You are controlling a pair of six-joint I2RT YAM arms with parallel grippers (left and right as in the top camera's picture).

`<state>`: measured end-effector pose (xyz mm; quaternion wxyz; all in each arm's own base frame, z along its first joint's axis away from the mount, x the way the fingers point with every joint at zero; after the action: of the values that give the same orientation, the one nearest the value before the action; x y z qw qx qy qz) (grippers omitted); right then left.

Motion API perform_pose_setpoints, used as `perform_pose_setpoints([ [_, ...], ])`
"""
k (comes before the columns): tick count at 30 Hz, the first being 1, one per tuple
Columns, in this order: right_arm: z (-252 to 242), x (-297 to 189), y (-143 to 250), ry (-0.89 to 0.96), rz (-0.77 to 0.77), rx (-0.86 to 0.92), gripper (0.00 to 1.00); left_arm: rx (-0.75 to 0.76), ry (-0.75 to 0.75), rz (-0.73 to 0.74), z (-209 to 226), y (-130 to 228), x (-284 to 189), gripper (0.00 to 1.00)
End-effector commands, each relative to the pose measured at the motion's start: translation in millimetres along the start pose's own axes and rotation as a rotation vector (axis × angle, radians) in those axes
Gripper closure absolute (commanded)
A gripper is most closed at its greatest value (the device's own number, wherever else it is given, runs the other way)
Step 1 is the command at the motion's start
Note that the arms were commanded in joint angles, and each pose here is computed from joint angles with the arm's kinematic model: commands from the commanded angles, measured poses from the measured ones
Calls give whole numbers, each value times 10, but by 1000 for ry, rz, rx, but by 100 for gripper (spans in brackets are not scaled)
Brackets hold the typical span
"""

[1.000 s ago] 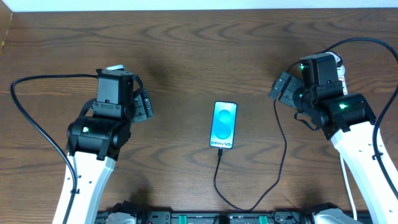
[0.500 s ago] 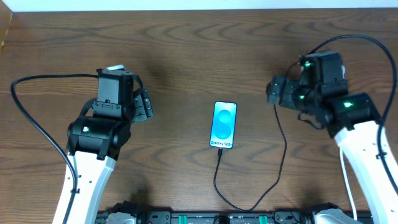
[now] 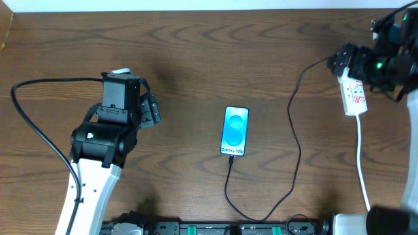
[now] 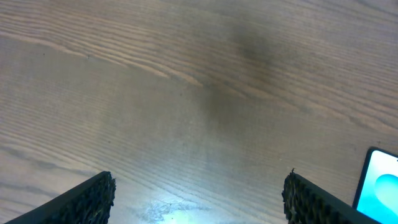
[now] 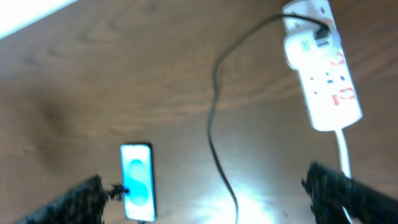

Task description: Plug charger to phone and switch on socket

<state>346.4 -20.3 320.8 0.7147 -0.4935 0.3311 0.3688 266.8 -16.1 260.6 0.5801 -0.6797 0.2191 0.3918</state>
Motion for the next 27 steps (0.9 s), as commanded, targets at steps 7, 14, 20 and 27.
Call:
perform_pose_setpoints([
  [7,-636,570,-370,35,123,-49,1,4,-8,-13,8,-32,-25,14],
  [14,-1041,1054,-289,25,243,-137,1,4,-7,-14,8,-32,-26,14],
  [20,-1225,1439,-233,32,309,-166,1,4,-8,-13,8,-32,-25,14],
  [27,-1408,1780,-223,73,330,-161,1,4,-8,-14,8,-33,-26,14],
])
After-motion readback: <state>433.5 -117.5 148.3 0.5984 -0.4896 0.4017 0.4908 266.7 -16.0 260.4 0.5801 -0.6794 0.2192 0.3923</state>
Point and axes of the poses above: each gripper's point midway between its finger pads, its own x axis out along the fingers, its own z axis along the line the jaws close on, y = z × x, the point moved 5 cm from there along -x, back along the fingers, and after that the axes turned 3 degrees about -x, right-handed, at the moved point
